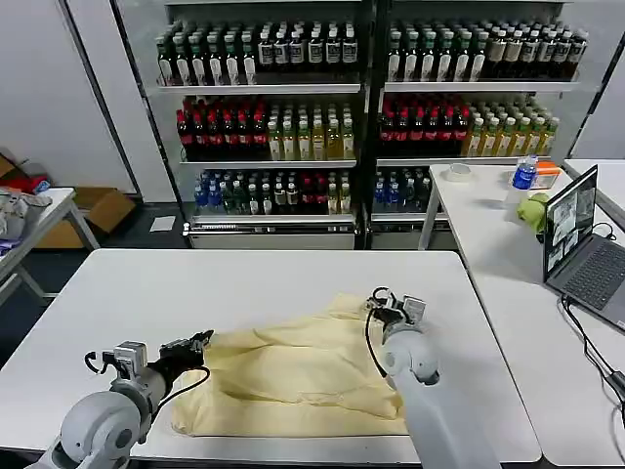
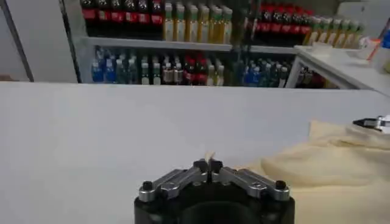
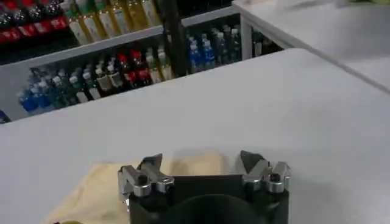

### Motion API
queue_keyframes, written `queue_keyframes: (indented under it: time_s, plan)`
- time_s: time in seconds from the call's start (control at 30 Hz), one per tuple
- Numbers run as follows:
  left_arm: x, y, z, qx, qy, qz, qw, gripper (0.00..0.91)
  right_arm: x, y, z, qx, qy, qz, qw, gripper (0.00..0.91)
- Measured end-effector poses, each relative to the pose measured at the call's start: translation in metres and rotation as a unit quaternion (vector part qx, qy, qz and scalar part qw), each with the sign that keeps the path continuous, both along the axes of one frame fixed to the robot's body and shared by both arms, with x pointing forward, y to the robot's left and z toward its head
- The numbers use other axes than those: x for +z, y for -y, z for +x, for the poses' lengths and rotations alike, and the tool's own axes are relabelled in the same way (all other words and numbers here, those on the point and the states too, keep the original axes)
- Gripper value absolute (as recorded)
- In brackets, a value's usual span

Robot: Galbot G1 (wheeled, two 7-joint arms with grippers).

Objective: Fold and organize the clothes.

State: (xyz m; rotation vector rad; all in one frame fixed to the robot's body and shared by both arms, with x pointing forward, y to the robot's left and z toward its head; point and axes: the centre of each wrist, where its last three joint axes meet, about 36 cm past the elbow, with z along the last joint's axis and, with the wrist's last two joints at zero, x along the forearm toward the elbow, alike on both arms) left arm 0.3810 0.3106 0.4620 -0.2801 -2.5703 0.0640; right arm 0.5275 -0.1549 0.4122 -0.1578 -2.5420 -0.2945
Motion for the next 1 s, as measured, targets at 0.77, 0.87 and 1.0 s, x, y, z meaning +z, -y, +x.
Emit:
queue_keyframes:
  time_s: [0.77,0.87,1.0]
  plan:
    - [-0.001,-0.001,0.003,0.001,-0.001,-0.003,1.000,0.010,0.001,-0.005,0.002,0.011,0.004,-0.006,1.000,0.000]
    - [0.000,-0.002,0.004,0.001,0.000,-0.004,1.000,0.010,0.005,-0.004,-0.001,0.016,0.011,-0.008,1.000,0.000]
    - [-0.001,-0.003,0.005,0.002,-0.001,-0.005,1.000,0.010,0.013,0.000,-0.007,0.024,0.025,-0.007,0.999,0.000]
